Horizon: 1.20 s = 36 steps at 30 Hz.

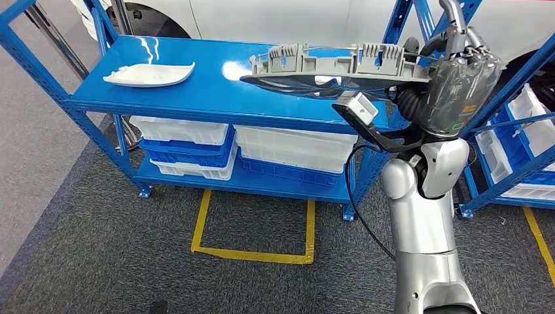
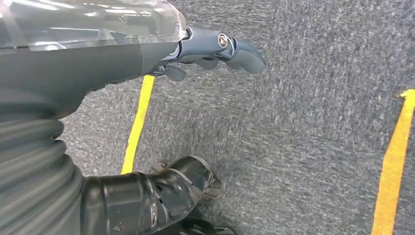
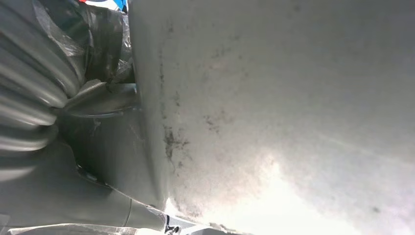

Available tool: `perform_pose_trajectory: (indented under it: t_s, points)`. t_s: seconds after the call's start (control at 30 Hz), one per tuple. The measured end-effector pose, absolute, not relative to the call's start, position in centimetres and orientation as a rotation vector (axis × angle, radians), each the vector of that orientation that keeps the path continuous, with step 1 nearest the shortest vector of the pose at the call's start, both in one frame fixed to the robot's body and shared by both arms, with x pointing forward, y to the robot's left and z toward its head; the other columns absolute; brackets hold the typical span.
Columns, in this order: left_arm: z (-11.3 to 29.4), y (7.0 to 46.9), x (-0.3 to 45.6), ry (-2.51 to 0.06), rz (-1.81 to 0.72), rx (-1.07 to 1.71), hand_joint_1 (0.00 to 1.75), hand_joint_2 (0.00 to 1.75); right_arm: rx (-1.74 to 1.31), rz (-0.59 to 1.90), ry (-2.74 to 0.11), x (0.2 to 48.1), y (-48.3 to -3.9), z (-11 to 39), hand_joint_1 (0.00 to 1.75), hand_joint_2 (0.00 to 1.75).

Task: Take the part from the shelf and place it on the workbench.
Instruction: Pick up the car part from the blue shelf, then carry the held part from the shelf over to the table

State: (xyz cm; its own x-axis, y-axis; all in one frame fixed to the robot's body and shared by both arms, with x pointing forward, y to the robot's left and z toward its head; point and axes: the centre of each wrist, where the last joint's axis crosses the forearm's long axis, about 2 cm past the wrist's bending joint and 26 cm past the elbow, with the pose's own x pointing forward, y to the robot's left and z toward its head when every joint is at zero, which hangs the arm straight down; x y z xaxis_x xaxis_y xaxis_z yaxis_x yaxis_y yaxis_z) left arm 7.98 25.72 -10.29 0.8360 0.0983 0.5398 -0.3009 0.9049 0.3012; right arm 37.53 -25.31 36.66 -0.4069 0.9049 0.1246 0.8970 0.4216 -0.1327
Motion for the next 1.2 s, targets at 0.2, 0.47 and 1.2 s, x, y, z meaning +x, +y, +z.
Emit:
perform_pose_trajectory:
  t_s: [0.2,0.47,1.2]
  points:
    - [-10.4,25.8,7.6,-0.533,0.217,0.392,0.0,1.75,-1.602,0.112,-2.471,38.0,-25.9,36.4,1.75,1.75]
    - [-10.4,25.9,7.4,-0.527,0.22,0.392,0.0,1.75,-1.599,0.142,-2.442,38.4,-26.3,35.9,1.75,1.75]
    - [-10.5,26.1,6.9,-0.514,0.23,0.387,0.0,1.75,-1.573,0.175,-2.418,39.0,-27.0,35.8,1.75,1.75]
